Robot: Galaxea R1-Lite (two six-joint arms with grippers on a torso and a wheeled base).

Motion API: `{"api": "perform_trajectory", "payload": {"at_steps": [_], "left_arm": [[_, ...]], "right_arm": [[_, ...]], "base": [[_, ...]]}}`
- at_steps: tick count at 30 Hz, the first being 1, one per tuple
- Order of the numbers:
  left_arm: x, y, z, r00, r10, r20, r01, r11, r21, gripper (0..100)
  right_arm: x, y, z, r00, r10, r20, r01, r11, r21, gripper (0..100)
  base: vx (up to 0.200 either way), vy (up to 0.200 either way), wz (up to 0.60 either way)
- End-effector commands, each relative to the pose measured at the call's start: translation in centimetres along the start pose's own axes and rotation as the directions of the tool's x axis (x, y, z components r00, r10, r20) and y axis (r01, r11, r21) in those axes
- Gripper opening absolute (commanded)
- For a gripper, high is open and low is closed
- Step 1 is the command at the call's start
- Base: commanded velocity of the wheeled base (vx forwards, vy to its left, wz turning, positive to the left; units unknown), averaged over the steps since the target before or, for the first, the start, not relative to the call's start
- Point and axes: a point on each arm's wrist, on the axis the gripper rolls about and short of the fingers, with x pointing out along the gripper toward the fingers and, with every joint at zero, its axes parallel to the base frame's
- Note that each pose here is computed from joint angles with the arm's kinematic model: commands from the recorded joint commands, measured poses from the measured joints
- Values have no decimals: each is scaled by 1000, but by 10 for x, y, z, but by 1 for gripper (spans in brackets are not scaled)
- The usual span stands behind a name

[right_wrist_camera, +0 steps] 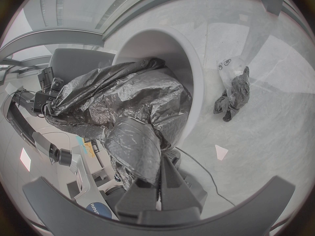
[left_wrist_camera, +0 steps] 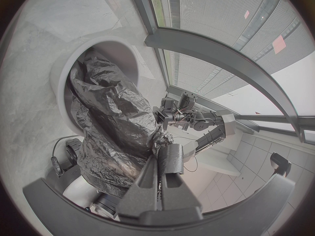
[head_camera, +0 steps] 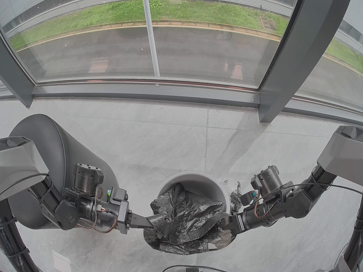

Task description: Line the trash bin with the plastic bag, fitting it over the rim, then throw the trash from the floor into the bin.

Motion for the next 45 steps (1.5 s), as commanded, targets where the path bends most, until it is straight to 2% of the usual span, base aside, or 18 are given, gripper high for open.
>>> {"api": "perform_trajectory", "payload": {"at_steps": [1, 4, 5, 17, 24, 26, 28, 30, 31, 32, 33, 36, 38, 39, 41, 42, 45], "left_arm": [[1, 4, -1, 1000, 2, -6, -3, 1000, -5, 0], [4, 4, -2, 1000, 3, -13, -3, 1000, 7, 0], [4, 3, -2, 1000, 2, -14, -2, 1000, 11, 0], [4, 4, -2, 1000, 2, -16, -1, 1000, 11, 0], [2, -4, -1, 1000, -3, -7, 3, 999, 35, 0], [-1, -16, 1, 1000, -14, 7, 13, 996, 83, 0], [-2, -20, 3, 1000, -21, 14, 19, 994, 110, 0], [-1, -20, 5, 1000, -25, 19, 22, 992, 123, 0], [-1, -20, 5, 1000, -25, 19, 22, 992, 123, 0], [-1, -20, 5, 999, -27, 21, 24, 992, 127, 0], [-1, -18, 4, 999, -25, 22, 22, 992, 124, 0], [-1, -18, 4, 999, -26, 20, 23, 992, 122, 0], [-1, -17, 4, 999, -26, 20, 23, 992, 122, 0], [-1, -18, 5, 999, -25, 22, 22, 992, 125, 0], [-1, -18, 5, 999, -26, 22, 23, 992, 127, 0], [-1, -17, 6, 999, -25, 24, 22, 992, 126, 0], [0, -15, 7, 999, -24, 22, 21, 992, 121, 0]], "right_arm": [[1, -1, -6, 1000, -3, -11, 3, 1000, -1, 0], [1, -2, -7, 1000, -4, -12, 4, 1000, 1, 0], [1, -2, -8, 1000, -5, -14, 5, 1000, 2, 100], [-5, 1, -6, 1000, 1, 5, -1, 1000, -7, 100], [-35, 17, 2, 993, 27, 118, -19, 997, -69, 100], [-47, 25, 7, 985, 7, 174, 15, 993, -121, 100], [-46, 35, 7, 978, -46, 204, 86, 978, -193, 100], [-40, 43, 6, 968, -115, 222, 171, 952, -252, 100], [-40, 43, 6, 968, -115, 222, 171, 952, -252, 100], [-34, 52, 2, 966, -137, 219, 200, 933, -299, 100], [-25, 62, -4, 972, -130, 194, 192, 919, -344, 100], [-9, 76, -8, 978, -122, 170, 181, 898, -400, 100], [-5, 80, -7, 976, -129, 176, 193, 889, -416, 100], [4, 85, -5, 969, -159, 189, 228, 870, -438, 100], [8, 88, -5, 965, -172, 196, 245, 858, -452, 100], [16, 91, -7, 963, -190, 194, 262, 834, -486, 100], [27, 91, -13, 957, -229, 177, 289, 791, -539, 100]], "base": [[0, 0, 0], [0, 0, 0], [0, 0, 0], [0, 0, 0], [0, 0, 0], [0, 0, 0], [0, 0, 0], [0, 0, 0], [0, 0, 0], [0, 0, 0], [0, 0, 0], [0, 0, 0], [0, 0, 0], [0, 0, 0], [0, 0, 0], [0, 0, 0], [0, 0, 0]]}}
